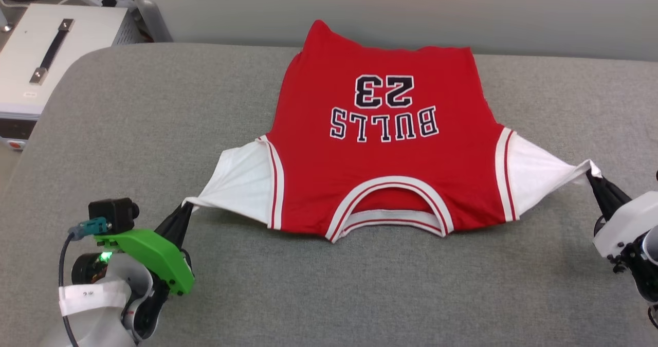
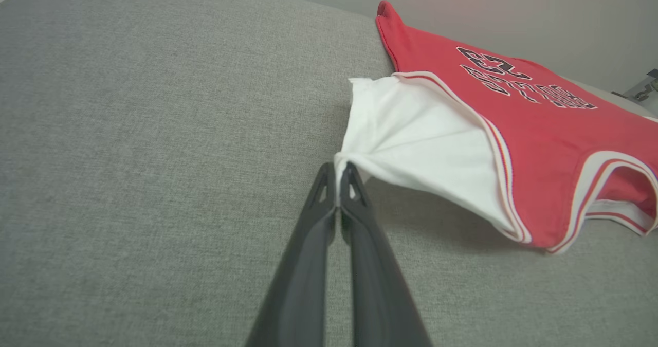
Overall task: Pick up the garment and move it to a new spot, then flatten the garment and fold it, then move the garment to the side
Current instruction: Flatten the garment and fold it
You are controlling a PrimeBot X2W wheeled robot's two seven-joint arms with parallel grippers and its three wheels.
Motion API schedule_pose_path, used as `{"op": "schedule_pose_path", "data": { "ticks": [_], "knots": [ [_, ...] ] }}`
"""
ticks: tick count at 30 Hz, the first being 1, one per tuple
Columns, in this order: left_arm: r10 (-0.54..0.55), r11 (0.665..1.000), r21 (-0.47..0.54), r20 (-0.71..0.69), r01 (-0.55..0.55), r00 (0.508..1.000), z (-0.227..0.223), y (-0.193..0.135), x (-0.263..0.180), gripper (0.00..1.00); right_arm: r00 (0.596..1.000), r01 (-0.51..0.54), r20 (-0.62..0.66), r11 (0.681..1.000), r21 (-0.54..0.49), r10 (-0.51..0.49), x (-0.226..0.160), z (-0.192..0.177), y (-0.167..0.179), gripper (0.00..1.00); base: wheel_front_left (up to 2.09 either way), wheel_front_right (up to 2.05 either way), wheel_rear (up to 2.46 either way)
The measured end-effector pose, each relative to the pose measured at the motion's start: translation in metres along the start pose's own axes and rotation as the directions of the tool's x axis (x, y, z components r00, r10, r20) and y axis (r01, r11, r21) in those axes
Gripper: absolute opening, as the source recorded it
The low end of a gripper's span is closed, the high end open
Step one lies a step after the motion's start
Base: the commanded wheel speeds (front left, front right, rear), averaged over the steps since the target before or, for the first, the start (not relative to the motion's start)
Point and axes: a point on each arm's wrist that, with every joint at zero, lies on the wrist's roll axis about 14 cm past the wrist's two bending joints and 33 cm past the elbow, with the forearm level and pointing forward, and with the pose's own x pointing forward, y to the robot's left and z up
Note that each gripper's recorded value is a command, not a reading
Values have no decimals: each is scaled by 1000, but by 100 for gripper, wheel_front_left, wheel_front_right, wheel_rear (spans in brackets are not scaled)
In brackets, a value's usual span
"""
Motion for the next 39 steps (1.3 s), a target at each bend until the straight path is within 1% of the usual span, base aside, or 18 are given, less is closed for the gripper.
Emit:
{"op": "schedule_pose_path", "data": {
  "ticks": [4, 8, 11, 18, 24, 30, 31, 32, 33, 34, 36, 38, 39],
  "knots": [
    [13, 1000, 7, -14, -13, 1000, -5, 6, -20, 0, 999, 10, -49, 1000, -13, -10, -20, -11, -4, 0, 0, 0, 0],
    [3, 1000, -2, -50, -3, 999, -15, 6, -41, 0, 996, 14, -91, 1000, -18, -15, -39, -19, -6, 0, 0, 0, 0],
    [-15, 1000, 6, -81, 15, 997, -25, 1, -57, 0, 989, 10, -146, 999, -32, -15, -58, -30, -8, 0, 0, 0, 0],
    [-64, 998, -4, -151, 64, 987, -49, -19, -88, 0, 965, 21, -260, 1000, -13, -24, -94, -54, -15, 0, 0, 0, 0],
    [-88, 996, -23, -216, 85, 973, -62, -27, -103, 0, 927, 32, -375, 999, 12, -26, -117, -81, -19, 0, 0, 0, 0],
    [-109, 994, -23, -224, 107, 968, -56, -36, -104, 0, 908, 34, -416, 999, -22, -40, -121, -81, -23, 0, 0, 0, 0],
    [-120, 993, -22, -235, 118, 965, -57, -39, -104, 0, 907, 34, -418, 999, -26, -42, -120, -79, -23, 55, 0, 0, 0],
    [-130, 991, -25, -247, 128, 960, -58, -43, -104, 0, 906, 33, -421, 999, -35, -44, -119, -77, -23, 100, 0, 0, 0],
    [-139, 990, -30, -257, 136, 956, -59, -46, -103, 0, 903, 30, -427, 999, -38, -43, -117, -75, -22, 100, 0, 0, 0],
    [-167, 986, -36, -298, 164, 940, -61, -55, -103, 0, 880, 32, -474, 999, -32, -43, -114, -72, -24, 100, 0, 0, 0],
    [-178, 984, -30, -319, 178, 931, -58, -61, -101, 0, 880, 21, -473, 999, -24, -30, -107, -58, -22, 100, 0, 0, 0],
    [-199, 980, -45, -328, 195, 924, -54, -69, -98, 0, 887, 3, -461, 1000, -25, -14, -96, -40, -17, 100, 0, 0, 0],
    [-213, 977, -56, -337, 207, 917, -53, -75, -97, 0, 896, -18, -445, 999, -33, 1, -86, -24, -12, 100, 0, 0, 0]
  ]
}}
